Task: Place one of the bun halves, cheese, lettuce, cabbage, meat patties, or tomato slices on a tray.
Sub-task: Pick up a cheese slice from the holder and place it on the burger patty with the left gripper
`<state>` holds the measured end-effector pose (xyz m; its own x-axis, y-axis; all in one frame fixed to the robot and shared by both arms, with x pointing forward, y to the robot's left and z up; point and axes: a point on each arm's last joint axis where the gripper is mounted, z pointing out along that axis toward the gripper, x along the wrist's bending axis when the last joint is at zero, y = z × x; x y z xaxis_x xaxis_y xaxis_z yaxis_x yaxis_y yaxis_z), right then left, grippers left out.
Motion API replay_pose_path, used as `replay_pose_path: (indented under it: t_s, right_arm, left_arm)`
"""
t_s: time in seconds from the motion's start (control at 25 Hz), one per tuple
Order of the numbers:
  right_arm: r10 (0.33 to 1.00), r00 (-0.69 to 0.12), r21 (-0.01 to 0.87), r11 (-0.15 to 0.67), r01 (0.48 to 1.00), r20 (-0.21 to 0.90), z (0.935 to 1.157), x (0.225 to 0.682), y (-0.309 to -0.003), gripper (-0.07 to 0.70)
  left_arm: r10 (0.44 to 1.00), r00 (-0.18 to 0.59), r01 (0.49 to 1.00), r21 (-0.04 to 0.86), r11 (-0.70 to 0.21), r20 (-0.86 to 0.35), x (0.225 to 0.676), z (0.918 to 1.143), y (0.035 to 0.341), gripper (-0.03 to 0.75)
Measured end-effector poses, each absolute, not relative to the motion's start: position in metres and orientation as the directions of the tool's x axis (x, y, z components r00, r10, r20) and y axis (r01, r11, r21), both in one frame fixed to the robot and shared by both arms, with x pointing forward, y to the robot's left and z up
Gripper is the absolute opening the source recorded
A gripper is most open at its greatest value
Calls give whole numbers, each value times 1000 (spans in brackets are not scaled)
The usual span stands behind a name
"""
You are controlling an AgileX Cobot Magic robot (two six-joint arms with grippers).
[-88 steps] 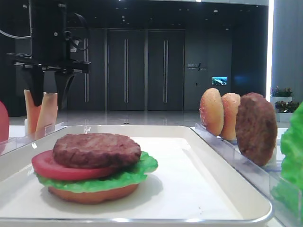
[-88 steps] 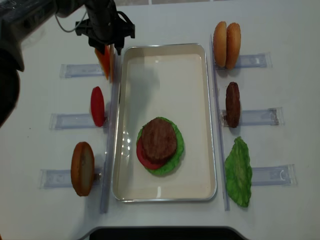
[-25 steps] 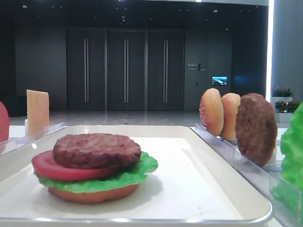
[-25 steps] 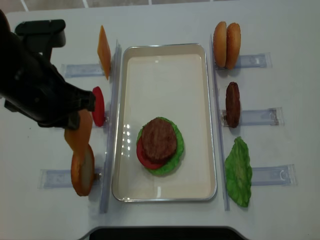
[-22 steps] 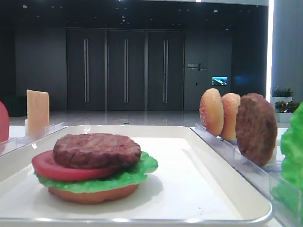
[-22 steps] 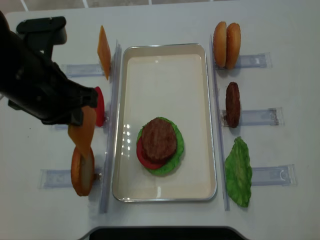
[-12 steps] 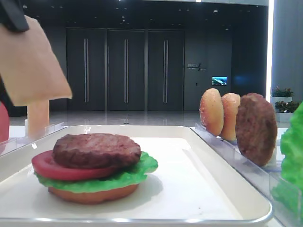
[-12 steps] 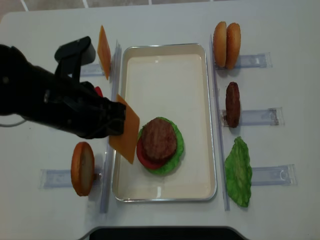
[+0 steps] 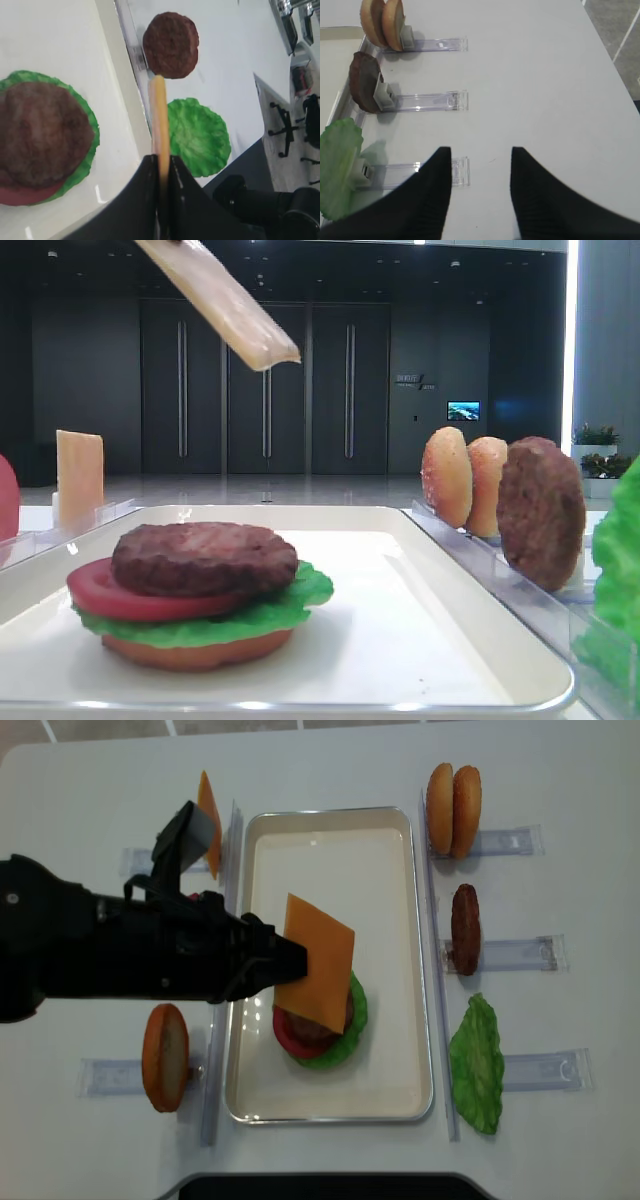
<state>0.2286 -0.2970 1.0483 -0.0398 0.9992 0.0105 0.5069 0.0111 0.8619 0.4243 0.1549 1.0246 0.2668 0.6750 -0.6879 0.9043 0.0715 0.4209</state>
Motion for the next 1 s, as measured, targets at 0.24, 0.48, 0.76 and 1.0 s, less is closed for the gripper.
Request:
replay_pose_path:
  t_s: [0.24,0.48,0.76,1.0]
  right_arm:
    - [999,-40,862,11,507,11,1048,229,-297,274]
    - [999,-40,862,11,507,11,1048,229,-297,274]
    - [999,-40,862,11,507,11,1048,229,-297,274]
    - [999,-40,862,11,507,11,1048,229,-297,274]
  left_arm:
    - [601,205,916,368,160,-772,423,1004,182,24]
    - [567,222,922,360,143,-793,414,992,187,24]
    - [562,200,930,336,150,-803,423,978,183,24]
    - [532,162,948,280,148,-831,435,956,177,24]
